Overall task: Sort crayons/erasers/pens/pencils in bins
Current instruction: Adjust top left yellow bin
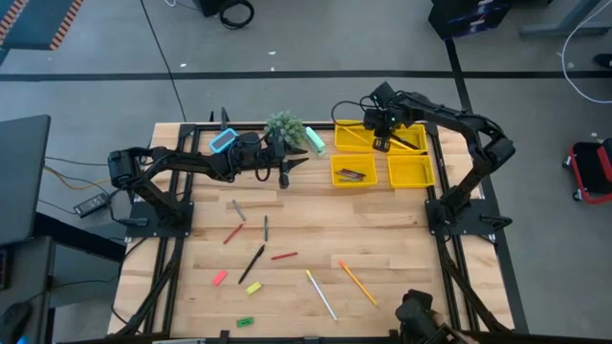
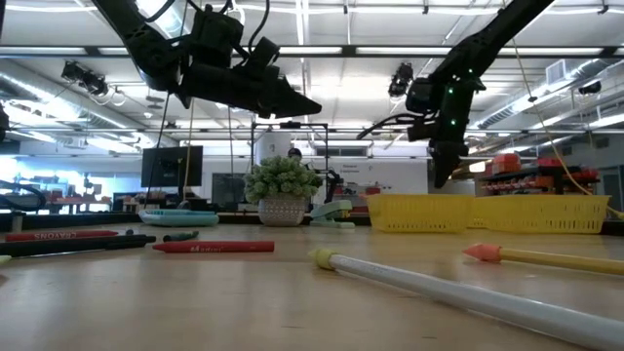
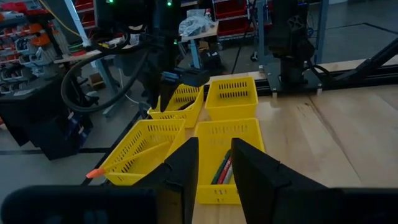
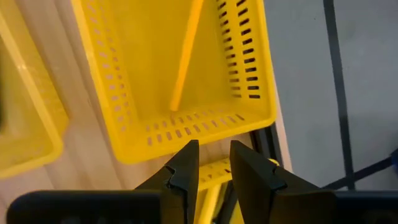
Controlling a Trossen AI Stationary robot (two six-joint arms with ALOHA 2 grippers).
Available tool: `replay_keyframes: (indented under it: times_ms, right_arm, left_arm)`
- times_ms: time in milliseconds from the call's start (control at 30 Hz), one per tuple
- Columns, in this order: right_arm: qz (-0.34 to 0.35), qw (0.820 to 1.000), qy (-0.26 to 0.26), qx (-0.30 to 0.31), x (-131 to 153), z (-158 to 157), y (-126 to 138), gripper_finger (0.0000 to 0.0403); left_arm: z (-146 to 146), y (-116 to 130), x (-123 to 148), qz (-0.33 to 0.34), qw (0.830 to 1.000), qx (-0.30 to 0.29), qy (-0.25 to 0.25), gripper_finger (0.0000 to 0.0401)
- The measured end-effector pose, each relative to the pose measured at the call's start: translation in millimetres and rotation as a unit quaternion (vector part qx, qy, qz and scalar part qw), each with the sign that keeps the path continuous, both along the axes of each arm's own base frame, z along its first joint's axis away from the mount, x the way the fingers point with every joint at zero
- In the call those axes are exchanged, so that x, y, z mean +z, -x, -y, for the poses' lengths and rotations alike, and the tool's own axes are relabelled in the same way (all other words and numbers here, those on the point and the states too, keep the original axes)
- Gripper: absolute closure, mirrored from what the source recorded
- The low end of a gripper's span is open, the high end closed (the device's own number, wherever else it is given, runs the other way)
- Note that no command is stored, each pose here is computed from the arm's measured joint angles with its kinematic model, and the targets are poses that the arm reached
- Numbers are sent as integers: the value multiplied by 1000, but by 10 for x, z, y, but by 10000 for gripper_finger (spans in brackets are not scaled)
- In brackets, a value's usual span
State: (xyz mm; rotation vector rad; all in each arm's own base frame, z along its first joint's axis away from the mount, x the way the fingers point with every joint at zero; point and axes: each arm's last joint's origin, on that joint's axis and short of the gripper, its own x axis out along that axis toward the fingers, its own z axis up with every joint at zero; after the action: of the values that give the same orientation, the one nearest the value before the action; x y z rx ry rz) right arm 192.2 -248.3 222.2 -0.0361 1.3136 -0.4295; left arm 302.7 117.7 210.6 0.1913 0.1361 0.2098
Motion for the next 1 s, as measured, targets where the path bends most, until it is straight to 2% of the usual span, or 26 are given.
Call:
replay_keyframes:
  times_ms: [300,400,600,733,1000]
  right_arm:
    - [-12,1000,8,18,-1,71,92,306]
    - [4,1000,10,16,-4,118,129,306]
    - [20,999,0,35,-196,59,137,306]
    - [8,1000,3,22,-311,-3,125,306]
    - [10,1000,10,5,-213,7,70,306]
  left_arm:
    - [0,0,0,0,1000,0,0,296]
    - [3,-1,0,0,1000,-1,0,296]
    - [3,-1,0,0,1000,-1,0,296]
    - [3,-1,0,0,1000,-1,0,296]
    - [4,-1,2,1,1000,0,0,296]
